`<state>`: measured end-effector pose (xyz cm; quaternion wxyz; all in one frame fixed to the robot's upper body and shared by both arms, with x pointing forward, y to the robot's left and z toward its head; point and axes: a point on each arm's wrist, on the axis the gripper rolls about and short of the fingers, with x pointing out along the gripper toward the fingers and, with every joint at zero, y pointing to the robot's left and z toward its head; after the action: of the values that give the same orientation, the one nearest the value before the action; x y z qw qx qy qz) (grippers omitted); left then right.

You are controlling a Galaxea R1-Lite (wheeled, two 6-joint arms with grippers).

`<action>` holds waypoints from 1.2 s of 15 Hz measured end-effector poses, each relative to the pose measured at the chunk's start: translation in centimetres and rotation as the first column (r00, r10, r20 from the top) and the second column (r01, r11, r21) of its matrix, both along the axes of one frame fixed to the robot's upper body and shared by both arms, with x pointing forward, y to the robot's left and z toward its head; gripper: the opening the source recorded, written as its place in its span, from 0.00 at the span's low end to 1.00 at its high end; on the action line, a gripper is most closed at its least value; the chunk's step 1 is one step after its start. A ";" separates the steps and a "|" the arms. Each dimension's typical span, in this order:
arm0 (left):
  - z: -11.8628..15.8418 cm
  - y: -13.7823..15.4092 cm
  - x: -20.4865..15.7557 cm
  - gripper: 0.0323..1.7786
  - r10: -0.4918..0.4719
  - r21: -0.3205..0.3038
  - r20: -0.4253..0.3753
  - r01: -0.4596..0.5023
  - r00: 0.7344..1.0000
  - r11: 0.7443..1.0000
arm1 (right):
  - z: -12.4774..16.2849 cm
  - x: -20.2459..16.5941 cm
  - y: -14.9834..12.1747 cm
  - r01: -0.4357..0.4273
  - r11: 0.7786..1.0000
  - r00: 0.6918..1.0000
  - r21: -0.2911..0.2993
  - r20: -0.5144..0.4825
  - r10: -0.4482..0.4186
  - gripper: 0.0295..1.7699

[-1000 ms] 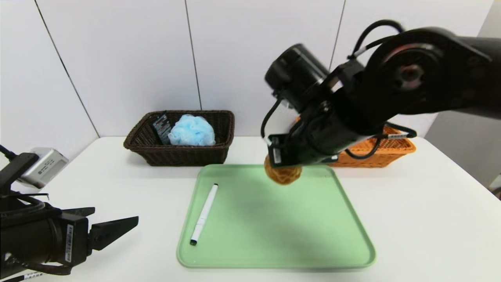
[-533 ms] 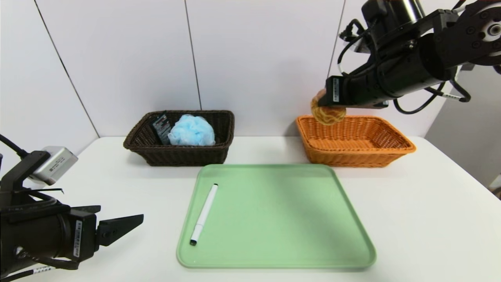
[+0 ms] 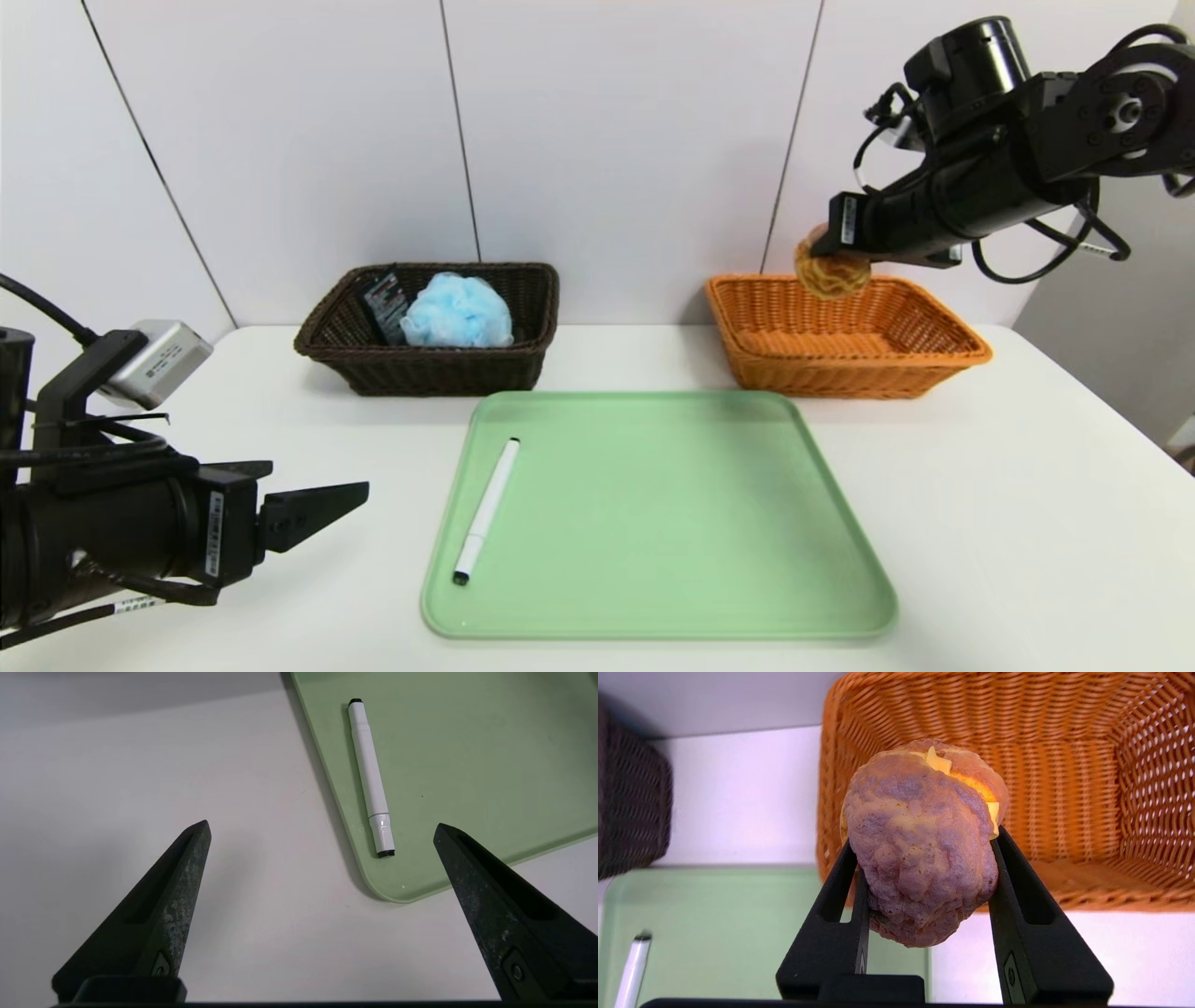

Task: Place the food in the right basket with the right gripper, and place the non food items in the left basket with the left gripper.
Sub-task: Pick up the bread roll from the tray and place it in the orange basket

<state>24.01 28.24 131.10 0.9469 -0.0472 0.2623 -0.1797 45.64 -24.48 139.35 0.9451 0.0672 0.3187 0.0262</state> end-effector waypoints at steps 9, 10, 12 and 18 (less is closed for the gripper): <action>1.3 -0.5 0.5 0.95 -0.062 -0.023 0.059 0.063 0.996 0.998 | -5.9 5.5 -2.5 0.086 0.996 0.994 -0.010 -0.069 -0.087 0.40; 1.5 -0.5 0.5 0.95 -0.070 -0.028 0.065 0.072 0.995 0.997 | -6.3 5.9 -2.7 0.092 0.996 0.993 -0.011 -0.070 -0.093 0.40; 1.7 -0.5 0.5 0.95 -0.072 -0.030 0.067 0.074 0.995 0.997 | -7.2 6.4 -3.1 0.102 0.995 0.991 -0.015 -0.084 -0.103 0.40; 2.0 -0.6 0.6 0.95 -0.071 -0.040 0.072 0.074 0.995 0.996 | -8.0 6.9 -3.6 0.107 0.994 0.989 -0.022 -0.104 -0.109 0.49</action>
<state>24.61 27.63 133.14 0.9473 -0.0514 0.2262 -0.2211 52.54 -28.08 131.35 0.9275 0.0779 0.3642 -0.0313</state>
